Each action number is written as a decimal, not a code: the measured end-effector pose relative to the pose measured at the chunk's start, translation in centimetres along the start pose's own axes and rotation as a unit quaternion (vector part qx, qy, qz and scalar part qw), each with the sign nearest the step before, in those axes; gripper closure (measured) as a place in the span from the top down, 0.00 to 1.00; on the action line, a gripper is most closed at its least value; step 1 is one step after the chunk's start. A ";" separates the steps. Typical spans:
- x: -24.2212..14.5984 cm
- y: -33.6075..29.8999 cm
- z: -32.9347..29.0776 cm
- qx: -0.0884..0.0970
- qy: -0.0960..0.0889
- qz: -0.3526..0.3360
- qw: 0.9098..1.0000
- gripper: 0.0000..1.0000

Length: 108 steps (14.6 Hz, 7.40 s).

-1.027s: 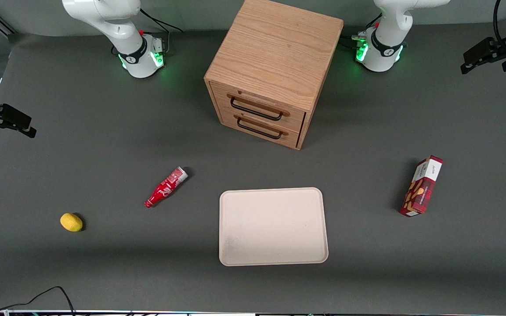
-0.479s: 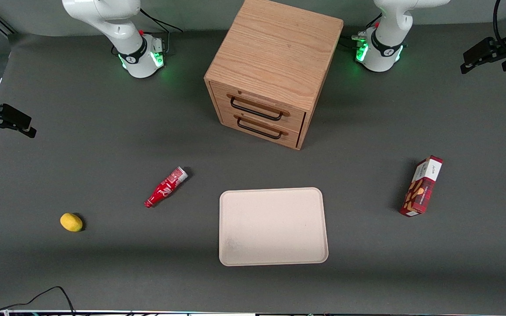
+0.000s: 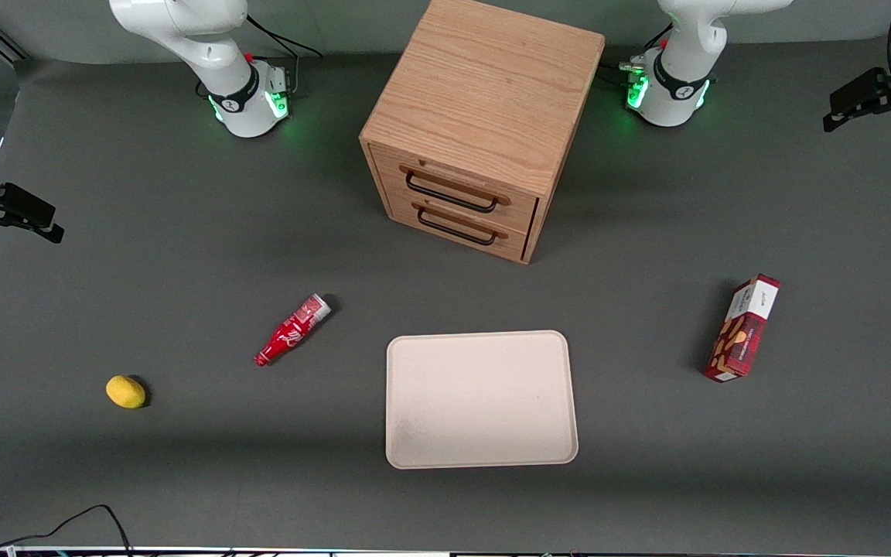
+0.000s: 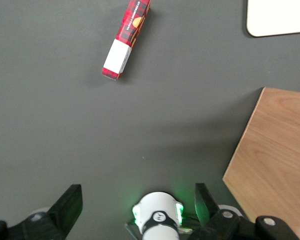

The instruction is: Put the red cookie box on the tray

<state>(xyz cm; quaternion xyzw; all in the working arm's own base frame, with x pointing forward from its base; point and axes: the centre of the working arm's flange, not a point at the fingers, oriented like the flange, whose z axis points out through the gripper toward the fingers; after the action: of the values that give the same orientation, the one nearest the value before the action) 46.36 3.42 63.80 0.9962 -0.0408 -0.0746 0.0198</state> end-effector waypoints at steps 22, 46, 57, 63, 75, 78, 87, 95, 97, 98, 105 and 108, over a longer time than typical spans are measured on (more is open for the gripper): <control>17.2 -5.9 34.1 0.038 0.025 0.168 0.985 1.00; 19.1 -4.4 35.2 0.017 0.034 0.165 0.986 0.32; 16.5 1.3 7.4 -0.012 -0.001 0.104 0.994 0.32; 15.4 13.8 3.4 -0.023 -0.005 0.007 1.000 0.32; 25.4 28.4 21.9 -0.038 0.057 -0.047 0.997 0.32; 27.5 29.1 26.9 -0.045 0.072 -0.045 0.995 0.32; 29.5 30.6 35.2 -0.036 0.125 -0.008 0.992 0.32; 29.8 30.4 36.1 -0.033 0.130 -0.004 0.991 0.42; 29.9 30.2 36.0 -0.032 0.132 -0.005 0.991 0.60; 30.0 30.1 35.9 -0.032 0.132 -0.005 0.991 0.70; 29.2 28.9 29.8 -0.006 0.122 -0.015 0.992 1.00; 26.1 28.7 21.0 0.007 0.110 -0.030 0.993 1.00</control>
<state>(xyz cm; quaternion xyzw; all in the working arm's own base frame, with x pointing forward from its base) 66.68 -28.04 40.50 0.9992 -0.0090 0.0352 0.0154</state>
